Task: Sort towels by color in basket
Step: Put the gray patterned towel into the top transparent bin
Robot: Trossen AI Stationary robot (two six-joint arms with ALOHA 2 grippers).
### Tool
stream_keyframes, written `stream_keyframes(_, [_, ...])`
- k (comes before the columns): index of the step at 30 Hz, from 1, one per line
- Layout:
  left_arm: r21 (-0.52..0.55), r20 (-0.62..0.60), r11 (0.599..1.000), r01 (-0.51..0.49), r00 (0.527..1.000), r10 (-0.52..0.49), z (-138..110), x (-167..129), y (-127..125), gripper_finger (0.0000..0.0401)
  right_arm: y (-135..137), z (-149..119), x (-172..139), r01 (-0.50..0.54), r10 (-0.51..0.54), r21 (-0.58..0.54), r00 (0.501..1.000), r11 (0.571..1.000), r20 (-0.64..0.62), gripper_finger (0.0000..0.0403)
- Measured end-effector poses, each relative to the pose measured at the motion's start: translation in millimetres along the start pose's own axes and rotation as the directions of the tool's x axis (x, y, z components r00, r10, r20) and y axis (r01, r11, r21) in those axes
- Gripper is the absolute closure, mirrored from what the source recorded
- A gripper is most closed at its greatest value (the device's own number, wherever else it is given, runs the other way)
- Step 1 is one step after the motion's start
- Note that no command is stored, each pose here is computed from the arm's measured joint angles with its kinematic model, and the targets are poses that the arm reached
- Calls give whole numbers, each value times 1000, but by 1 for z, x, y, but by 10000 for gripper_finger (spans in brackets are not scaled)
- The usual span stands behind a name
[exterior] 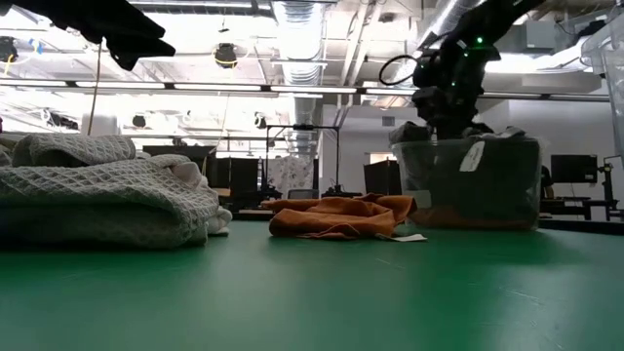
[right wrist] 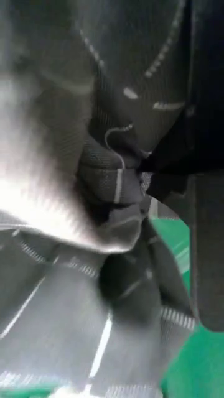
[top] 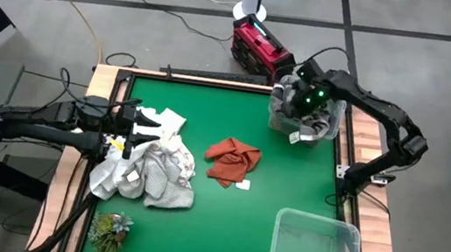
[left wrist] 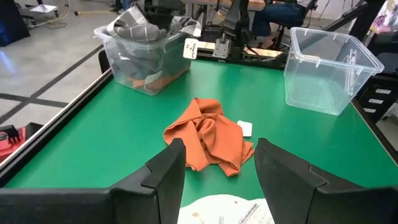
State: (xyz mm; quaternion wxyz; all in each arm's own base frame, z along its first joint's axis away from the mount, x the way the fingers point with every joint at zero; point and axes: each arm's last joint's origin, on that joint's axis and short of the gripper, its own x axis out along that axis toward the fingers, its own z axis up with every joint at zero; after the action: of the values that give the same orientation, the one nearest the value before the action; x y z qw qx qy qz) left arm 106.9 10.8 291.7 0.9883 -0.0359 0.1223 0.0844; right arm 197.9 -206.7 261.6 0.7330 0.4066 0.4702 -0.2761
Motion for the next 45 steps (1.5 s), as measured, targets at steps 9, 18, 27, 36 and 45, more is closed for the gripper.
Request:
stream_keyframes(9, [1,-27,1000,-2,1000,3,-3,0,0,221,-16,1,-5,-89,87,76,996,993,26,339])
stream_keyframes(18, [-21,-27,1000,-3,1000,2,-3,0,0,221,0,-11,-64,-78,72,40,989,996,127,211])
stream_keyframes(27, [-33,-24,999,-3,1000,3,-2,0,0,221,23,-24,-124,65,-27,-72,898,995,438,168])
stream_keyframes(36, [-18,-17,1000,-3,1000,2,-2,0,0,221,89,-23,-80,213,-32,-402,911,891,411,170])
stream_keyframes(45, [-4,-19,1000,-3,1000,3,-2,0,0,221,127,-28,-28,398,-200,-536,899,745,390,170])
